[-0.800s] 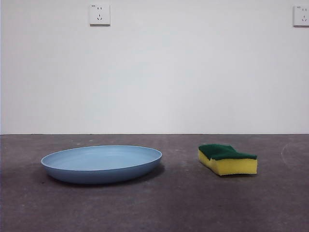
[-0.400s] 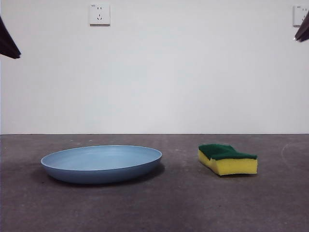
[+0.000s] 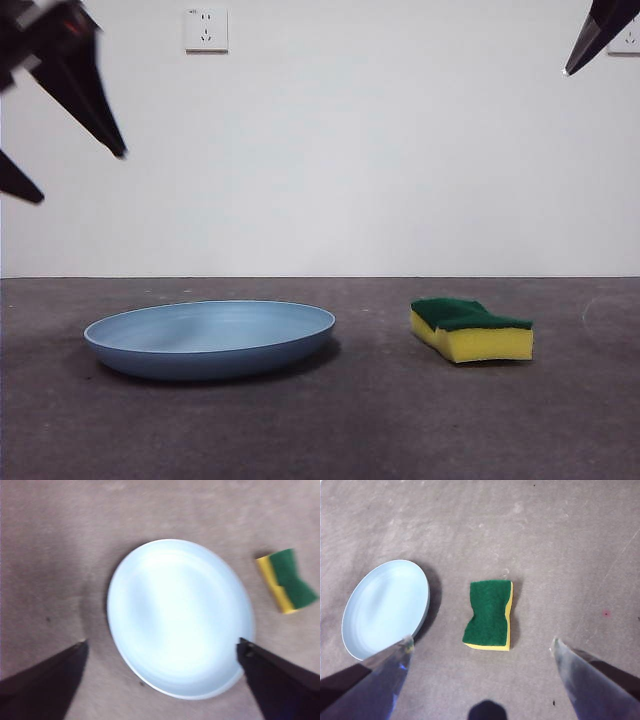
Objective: Pick up the plate,pick up the cloth,clean the plate with the cloth
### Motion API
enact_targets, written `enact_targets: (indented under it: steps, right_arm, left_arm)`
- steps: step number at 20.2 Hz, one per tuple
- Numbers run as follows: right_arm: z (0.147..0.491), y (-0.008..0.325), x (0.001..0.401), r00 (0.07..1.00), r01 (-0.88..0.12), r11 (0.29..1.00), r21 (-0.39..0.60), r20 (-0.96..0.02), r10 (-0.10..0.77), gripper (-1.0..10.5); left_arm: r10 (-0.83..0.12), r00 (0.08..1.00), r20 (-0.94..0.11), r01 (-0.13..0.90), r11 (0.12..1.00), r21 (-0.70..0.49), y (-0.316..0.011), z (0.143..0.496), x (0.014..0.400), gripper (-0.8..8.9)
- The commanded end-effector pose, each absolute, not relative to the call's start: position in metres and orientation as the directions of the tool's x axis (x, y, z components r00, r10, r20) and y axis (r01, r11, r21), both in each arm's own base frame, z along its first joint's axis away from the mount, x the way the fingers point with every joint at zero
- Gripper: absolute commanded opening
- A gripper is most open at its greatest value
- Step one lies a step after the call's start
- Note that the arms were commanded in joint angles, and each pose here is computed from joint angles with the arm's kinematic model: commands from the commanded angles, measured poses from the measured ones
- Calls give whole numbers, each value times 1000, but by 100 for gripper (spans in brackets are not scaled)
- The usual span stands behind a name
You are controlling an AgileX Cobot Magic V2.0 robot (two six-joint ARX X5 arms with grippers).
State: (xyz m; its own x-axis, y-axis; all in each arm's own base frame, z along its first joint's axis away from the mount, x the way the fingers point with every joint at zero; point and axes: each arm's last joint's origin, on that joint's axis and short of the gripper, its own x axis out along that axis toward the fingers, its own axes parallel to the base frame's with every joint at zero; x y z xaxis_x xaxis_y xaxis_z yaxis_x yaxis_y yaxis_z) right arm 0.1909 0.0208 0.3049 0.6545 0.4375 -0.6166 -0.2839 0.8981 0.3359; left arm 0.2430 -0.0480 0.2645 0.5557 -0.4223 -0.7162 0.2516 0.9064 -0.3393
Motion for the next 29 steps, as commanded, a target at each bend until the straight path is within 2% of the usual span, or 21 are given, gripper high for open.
enact_targets:
  steps: [1, 6, 12, 13, 16, 17, 20, 26, 29]
  right_arm:
    - [307, 21, 191, 661, -293, 898, 327, -610, 438, 473]
    - [307, 21, 191, 660, -293, 898, 327, -610, 438, 473]
    - [307, 21, 191, 661, -293, 899, 327, -610, 437, 473]
    - [307, 21, 191, 661, -293, 899, 327, -610, 437, 473]
    - [307, 21, 191, 661, -293, 899, 327, -610, 437, 473]
    - [307, 21, 191, 661, -293, 899, 327, -610, 437, 473]
    - [307, 21, 191, 661, -293, 899, 327, -610, 437, 473]
    - [307, 22, 193, 660, -301, 896, 326, -608, 442, 473]
    - [309, 32, 201, 634, -338, 885, 321, -618, 466, 473]
  left_arm:
    - [-376, 518, -768, 252, 925, -283, -55, 254, 266, 529]
    - [-322, 406, -855, 206, 944, -257, -67, 212, 311, 529]
    - [-301, 319, -898, 180, 950, -254, -70, 170, 327, 524]
    - [-301, 311, -901, 183, 950, -254, -72, 167, 327, 493]
    - [-309, 309, -900, 210, 945, -253, -79, 165, 327, 200]
    - [-313, 309, -898, 234, 940, -247, -82, 166, 327, 133]
    - [-318, 305, -898, 270, 933, -239, -88, 165, 325, -13]
    - [-319, 301, -899, 282, 930, -235, -89, 166, 324, -9]
    - [-329, 322, -888, 298, 925, -235, -91, 181, 319, -9]
